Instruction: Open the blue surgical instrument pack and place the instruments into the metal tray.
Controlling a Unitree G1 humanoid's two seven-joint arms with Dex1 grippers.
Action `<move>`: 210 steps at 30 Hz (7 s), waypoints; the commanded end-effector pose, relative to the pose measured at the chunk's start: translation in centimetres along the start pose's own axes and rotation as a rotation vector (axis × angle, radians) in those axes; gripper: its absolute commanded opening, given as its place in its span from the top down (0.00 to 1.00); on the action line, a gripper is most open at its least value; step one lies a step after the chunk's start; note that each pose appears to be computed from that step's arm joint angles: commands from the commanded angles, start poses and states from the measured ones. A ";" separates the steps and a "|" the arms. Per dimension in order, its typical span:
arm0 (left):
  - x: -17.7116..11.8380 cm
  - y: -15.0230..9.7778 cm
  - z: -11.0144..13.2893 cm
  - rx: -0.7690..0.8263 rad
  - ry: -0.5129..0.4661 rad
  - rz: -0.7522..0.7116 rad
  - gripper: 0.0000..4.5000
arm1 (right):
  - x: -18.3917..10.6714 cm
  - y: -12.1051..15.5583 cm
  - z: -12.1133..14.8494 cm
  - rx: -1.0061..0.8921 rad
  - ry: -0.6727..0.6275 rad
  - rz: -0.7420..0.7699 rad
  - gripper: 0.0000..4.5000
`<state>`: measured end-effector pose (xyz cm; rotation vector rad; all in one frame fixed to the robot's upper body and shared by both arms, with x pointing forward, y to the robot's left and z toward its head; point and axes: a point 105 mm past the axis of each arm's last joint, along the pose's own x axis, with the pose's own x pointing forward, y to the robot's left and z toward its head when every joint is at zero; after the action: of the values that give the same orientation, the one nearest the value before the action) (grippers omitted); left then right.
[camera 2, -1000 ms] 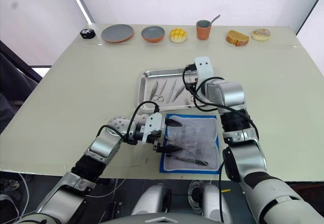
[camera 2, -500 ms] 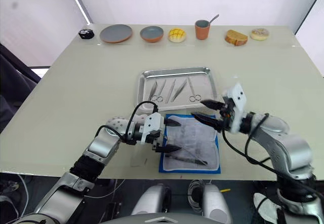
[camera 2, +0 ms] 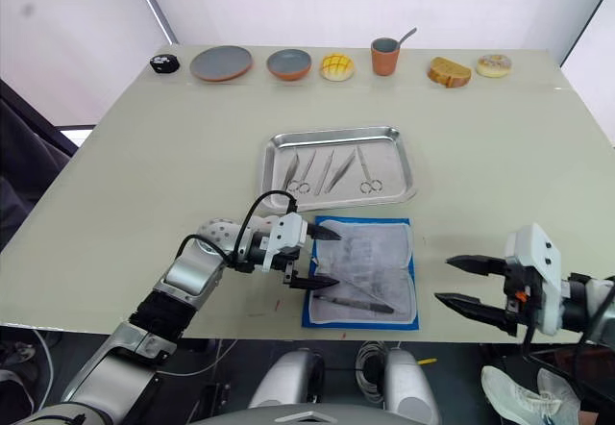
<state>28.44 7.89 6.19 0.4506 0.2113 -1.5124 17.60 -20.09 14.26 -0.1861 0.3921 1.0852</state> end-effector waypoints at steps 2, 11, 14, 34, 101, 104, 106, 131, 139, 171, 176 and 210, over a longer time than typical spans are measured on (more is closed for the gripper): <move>-0.7 -1.1 -3.6 -0.114 0.111 -0.021 0.00 | -1.1 0.5 0.8 -0.070 0.010 0.003 0.33; -0.6 -1.1 -3.4 -0.110 0.101 -0.030 0.00 | 4.0 1.6 -0.1 -0.114 0.048 0.027 0.33; -0.7 -1.2 -3.5 -0.108 0.100 -0.030 0.00 | 6.2 1.8 -0.8 -0.103 0.057 0.046 0.33; -0.8 -1.4 -4.1 -0.114 0.108 -0.022 0.00 | 10.3 1.9 -1.6 -0.166 0.130 0.108 0.83; -0.6 -1.1 -3.7 -0.117 0.107 -0.006 0.00 | 11.8 0.9 1.1 -0.290 0.340 0.104 0.99; -0.5 -1.1 -3.8 -0.117 0.107 -0.006 0.00 | 11.7 0.9 1.4 -0.310 0.358 0.102 0.99; -0.5 -1.1 -3.8 -0.118 0.108 -0.006 0.00 | 11.6 0.9 1.6 -0.319 0.365 0.106 0.99; -0.3 -1.1 -3.5 -0.117 0.101 -0.007 0.00 | 3.8 -3.4 1.7 -0.355 0.546 0.025 0.99; -0.2 -0.8 -3.4 -0.118 0.094 0.002 0.00 | 3.9 -4.8 5.9 -0.186 0.232 -0.112 0.99; -0.2 -1.3 -3.9 -0.130 0.083 0.026 0.00 | 19.7 -16.4 9.1 0.374 -0.117 -0.653 0.99; 0.2 -1.1 -3.8 -0.130 0.080 0.026 0.00 | 20.3 -16.6 8.7 0.386 -0.114 -0.655 0.99; 0.0 -1.1 -3.4 -0.132 0.077 0.028 0.00 | 13.8 -6.9 10.3 -0.009 -0.453 -0.113 0.55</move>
<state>28.46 7.87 6.05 0.4130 0.1970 -1.4755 33.41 -7.97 15.65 0.0404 0.0659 0.8843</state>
